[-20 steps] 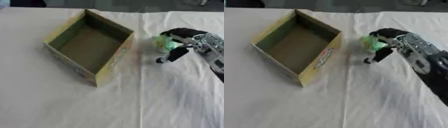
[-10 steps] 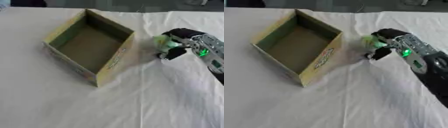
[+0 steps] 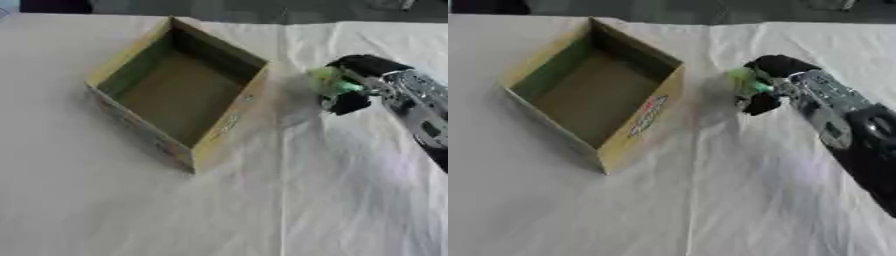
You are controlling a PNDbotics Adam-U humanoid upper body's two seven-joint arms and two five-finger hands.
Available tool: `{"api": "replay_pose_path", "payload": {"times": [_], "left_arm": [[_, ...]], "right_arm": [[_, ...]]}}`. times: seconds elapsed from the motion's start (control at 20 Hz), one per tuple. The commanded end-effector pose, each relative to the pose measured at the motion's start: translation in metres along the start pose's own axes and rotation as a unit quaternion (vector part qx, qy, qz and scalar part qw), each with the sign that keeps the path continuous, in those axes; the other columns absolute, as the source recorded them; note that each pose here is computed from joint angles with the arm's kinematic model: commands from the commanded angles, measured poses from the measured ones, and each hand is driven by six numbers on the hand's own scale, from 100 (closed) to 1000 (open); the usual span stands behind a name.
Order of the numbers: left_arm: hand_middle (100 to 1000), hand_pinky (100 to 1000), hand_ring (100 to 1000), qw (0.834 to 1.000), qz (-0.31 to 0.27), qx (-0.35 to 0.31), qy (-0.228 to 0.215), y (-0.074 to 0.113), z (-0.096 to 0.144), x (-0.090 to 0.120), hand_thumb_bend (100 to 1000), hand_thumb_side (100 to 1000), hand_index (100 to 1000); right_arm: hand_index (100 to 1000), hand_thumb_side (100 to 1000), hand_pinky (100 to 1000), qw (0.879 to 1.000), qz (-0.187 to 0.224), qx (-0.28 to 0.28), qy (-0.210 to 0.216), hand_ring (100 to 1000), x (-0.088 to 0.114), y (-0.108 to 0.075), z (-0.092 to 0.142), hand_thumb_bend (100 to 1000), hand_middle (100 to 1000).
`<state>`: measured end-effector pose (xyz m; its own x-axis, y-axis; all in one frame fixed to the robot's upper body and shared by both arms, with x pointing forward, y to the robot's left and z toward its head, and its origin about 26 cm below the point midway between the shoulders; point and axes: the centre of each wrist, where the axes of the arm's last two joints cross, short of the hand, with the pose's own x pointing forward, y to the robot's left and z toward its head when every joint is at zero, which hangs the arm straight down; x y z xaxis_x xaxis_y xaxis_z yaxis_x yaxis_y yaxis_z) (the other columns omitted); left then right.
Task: Pick up objects on the table and place them in the box.
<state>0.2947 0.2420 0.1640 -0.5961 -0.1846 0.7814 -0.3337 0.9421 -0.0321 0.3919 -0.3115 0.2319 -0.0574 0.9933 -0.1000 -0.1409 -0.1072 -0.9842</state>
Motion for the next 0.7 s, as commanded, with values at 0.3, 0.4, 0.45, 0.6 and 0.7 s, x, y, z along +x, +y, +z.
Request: {"api": "replay_pose_path", "payload": {"times": [0.3, 0.4, 0.45, 0.6, 0.7], "left_arm": [[676, 305, 571, 1.0, -0.001, 0.0, -0.012, 0.002, -0.002, 0.005, 100, 711, 783], [676, 305, 571, 1.0, -0.001, 0.0, -0.011, 0.002, -0.002, 0.005, 100, 712, 782], [676, 305, 571, 1.0, -0.001, -0.001, -0.011, 0.002, -0.002, 0.005, 100, 711, 782], [676, 305, 571, 1.0, -0.002, -0.001, -0.011, 0.002, -0.002, 0.005, 100, 711, 782], [676, 305, 571, 1.0, -0.002, -0.002, -0.01, 0.002, -0.002, 0.005, 100, 711, 782]], "right_arm": [[839, 264, 831, 0.994, 0.003, -0.106, -0.006, 832, 0.008, -0.043, 0.03, 100, 752], [834, 278, 830, 0.992, 0.0, -0.128, -0.017, 829, 0.014, -0.051, 0.038, 100, 747], [832, 286, 830, 0.99, -0.001, -0.141, -0.024, 828, 0.018, -0.057, 0.043, 100, 745], [822, 299, 831, 0.983, 0.001, -0.178, -0.049, 826, 0.031, -0.072, 0.059, 100, 737], [809, 312, 826, 0.977, 0.006, -0.201, -0.064, 822, 0.04, -0.083, 0.068, 100, 728]]}}
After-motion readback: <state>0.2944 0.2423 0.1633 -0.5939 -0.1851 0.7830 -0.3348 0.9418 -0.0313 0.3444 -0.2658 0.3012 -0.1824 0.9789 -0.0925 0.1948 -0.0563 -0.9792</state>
